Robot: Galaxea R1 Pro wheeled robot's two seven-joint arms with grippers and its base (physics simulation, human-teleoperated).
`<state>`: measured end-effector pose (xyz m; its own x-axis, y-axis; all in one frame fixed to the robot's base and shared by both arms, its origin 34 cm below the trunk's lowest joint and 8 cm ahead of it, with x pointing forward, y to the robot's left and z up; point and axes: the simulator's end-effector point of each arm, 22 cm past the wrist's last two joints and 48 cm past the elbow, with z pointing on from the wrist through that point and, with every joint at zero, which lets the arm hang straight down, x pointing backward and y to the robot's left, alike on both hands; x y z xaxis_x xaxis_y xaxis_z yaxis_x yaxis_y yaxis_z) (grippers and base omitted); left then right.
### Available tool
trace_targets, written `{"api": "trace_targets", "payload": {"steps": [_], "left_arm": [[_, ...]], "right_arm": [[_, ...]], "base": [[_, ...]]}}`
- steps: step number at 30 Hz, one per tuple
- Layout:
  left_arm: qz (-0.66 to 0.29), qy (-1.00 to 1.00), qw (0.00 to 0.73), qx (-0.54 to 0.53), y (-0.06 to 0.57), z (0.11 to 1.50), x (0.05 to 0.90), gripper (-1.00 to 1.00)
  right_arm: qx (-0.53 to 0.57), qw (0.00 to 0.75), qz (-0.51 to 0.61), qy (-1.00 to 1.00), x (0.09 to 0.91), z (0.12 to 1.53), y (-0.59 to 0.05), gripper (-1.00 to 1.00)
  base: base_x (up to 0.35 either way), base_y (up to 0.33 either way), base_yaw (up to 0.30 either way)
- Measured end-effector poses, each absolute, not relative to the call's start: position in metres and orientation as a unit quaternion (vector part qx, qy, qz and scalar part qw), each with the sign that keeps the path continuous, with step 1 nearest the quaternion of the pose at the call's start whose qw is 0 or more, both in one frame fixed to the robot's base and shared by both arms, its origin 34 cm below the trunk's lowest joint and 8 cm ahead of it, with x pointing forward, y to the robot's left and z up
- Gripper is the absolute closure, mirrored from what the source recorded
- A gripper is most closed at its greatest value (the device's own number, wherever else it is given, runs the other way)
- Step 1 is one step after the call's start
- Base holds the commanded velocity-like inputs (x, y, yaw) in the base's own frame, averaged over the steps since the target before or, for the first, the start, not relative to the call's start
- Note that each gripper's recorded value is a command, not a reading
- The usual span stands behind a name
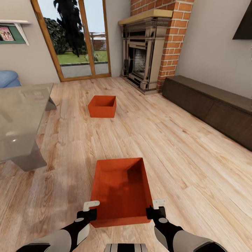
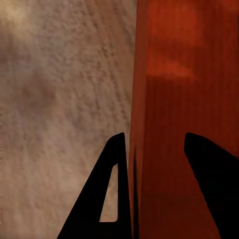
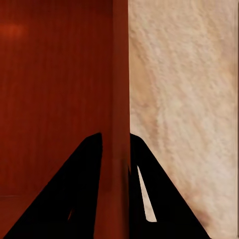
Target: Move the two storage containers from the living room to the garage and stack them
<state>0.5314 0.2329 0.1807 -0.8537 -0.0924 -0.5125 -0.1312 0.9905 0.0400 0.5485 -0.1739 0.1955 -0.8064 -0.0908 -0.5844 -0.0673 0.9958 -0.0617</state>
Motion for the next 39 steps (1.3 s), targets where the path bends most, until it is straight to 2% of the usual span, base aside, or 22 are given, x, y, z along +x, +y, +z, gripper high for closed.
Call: {"api": "trace_targets", "payload": {"steps": [39], "left_arm": [[0.037, 0.962, 0.263, -0.058, 0.233, 0.267, 0.553, 1.00]], "right_arm": [[-0.045, 0.308, -0.020, 0.950, 0.570, 0.282, -0.173, 1.00]], "base": [[0.000, 0.000, 0.000]]}}
